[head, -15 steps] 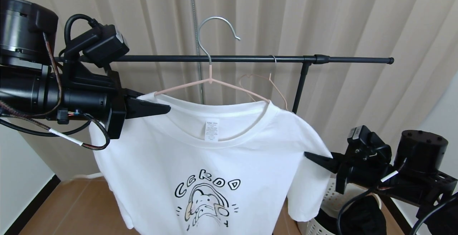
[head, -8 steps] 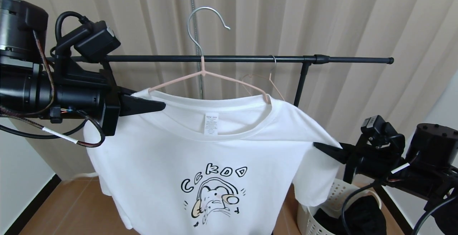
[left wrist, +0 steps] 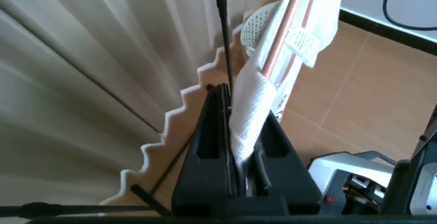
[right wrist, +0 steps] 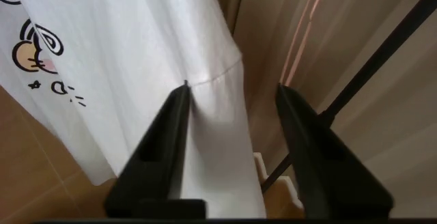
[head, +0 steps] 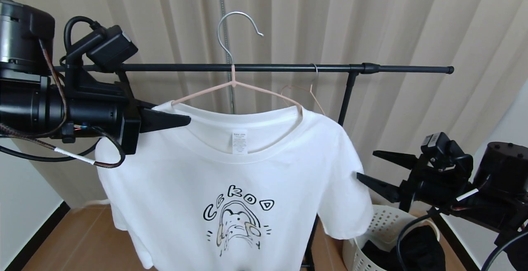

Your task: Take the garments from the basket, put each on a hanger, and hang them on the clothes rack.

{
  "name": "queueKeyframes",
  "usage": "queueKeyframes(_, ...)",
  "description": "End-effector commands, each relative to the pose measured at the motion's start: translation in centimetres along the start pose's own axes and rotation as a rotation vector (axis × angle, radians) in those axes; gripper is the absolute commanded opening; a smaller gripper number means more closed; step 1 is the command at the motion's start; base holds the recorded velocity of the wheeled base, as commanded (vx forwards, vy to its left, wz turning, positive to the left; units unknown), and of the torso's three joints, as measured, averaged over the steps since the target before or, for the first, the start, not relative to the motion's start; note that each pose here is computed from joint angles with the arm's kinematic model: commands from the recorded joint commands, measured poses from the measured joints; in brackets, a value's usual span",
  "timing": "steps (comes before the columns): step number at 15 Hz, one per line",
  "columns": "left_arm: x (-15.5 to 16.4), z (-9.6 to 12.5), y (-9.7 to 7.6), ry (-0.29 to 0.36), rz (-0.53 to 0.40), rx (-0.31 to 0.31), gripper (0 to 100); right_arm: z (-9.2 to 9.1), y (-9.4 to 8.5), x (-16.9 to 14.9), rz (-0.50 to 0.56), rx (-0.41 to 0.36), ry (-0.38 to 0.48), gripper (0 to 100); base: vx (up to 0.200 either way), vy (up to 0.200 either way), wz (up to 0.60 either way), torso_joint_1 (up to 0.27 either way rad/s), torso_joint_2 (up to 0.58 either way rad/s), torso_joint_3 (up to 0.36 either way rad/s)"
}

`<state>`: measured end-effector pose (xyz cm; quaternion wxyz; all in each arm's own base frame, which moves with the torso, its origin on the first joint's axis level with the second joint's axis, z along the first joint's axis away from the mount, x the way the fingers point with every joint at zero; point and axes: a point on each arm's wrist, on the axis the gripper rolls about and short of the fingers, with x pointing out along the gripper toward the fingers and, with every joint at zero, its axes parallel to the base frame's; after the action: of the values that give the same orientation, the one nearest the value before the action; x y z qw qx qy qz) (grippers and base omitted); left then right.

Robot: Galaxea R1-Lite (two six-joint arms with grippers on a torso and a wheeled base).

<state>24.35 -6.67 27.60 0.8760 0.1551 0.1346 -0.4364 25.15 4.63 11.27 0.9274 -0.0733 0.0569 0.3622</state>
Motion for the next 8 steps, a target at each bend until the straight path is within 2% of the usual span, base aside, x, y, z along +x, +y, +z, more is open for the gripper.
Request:
queueKeyframes(1,0.2,-1.1,0.3,0.001,0.024,-0.026,0,0.8,0.1,-0.3,-0.004,-0.018,-0.029,100,0.0,0.0,0.0,0.0,0.0,0.0)
queueKeyframes(5,0.6,-2.3,0.8,0.024,0.098,-0.073,0,1.8,0.0,-0.6,-0.015,-0.018,-0.062,100,0.0,0.0,0.0,0.0,0.0,0.0)
queueKeyframes(8,1.8,-4.5,1.2,0.117,0.134,-0.119,0,2.0,-0.1,-0.6,-0.022,-0.01,-0.067,100,0.0,0.0,0.0,0.0,0.0,0.0)
